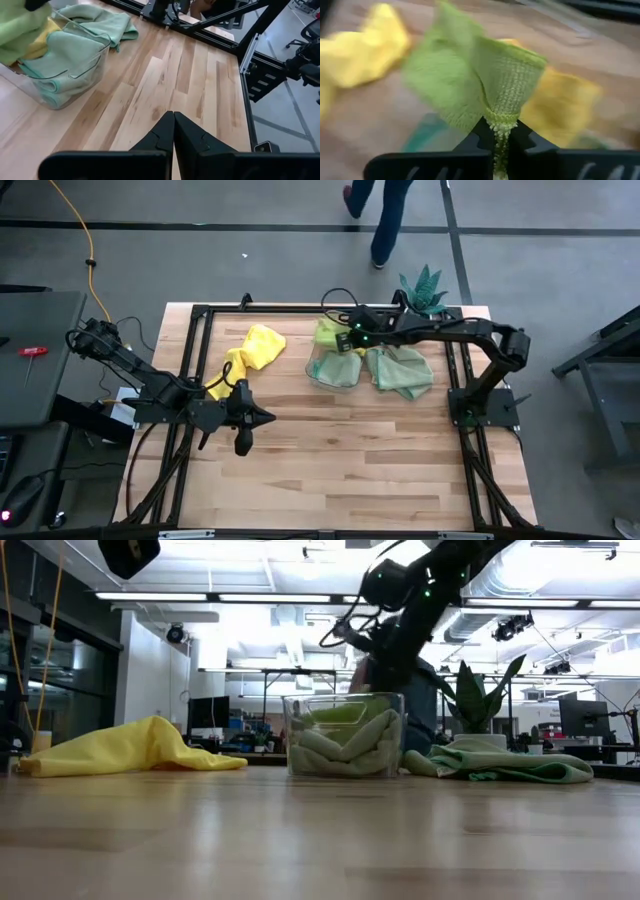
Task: Fold microfiber towels
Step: Put the folded green towel into the transparent bin
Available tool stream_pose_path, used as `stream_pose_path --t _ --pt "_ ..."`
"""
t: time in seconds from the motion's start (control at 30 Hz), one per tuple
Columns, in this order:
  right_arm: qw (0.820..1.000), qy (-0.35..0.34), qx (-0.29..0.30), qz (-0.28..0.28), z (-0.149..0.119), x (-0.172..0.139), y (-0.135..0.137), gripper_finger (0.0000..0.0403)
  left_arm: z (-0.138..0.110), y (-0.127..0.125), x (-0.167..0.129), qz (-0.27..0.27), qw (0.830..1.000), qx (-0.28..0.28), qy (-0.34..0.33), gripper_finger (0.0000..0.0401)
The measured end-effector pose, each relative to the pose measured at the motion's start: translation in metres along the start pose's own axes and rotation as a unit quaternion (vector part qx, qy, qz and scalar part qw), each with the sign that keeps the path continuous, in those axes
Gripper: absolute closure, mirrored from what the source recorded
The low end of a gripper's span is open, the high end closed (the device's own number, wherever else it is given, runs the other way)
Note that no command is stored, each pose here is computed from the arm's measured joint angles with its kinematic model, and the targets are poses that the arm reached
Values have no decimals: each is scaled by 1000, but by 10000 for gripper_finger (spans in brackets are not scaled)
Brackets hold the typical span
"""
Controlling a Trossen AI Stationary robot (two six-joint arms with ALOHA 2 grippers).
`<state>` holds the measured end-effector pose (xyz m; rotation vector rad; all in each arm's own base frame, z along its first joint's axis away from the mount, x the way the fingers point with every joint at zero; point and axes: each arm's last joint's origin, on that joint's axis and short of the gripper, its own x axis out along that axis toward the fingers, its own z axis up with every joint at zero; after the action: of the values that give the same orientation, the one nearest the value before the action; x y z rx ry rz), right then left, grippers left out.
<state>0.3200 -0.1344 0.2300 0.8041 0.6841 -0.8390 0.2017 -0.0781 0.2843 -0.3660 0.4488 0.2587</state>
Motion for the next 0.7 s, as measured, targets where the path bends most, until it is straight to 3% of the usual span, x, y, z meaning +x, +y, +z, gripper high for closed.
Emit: stream_pose_path --t 0.23,0.43,0.57,0.7 --pt "997 37 4 -70 -7 2 -13 403 0 0 0 8 1000 0 -7 401" --pt "994 27 76 -75 -7 5 -13 394 1 1 0 19 1000 0 -15 401" --pt "992 21 101 -72 -6 5 -13 368 1 1 0 21 1000 0 -16 401" --pt "992 19 105 -73 -3 6 -16 315 1 1 0 20 1000 0 -16 401"
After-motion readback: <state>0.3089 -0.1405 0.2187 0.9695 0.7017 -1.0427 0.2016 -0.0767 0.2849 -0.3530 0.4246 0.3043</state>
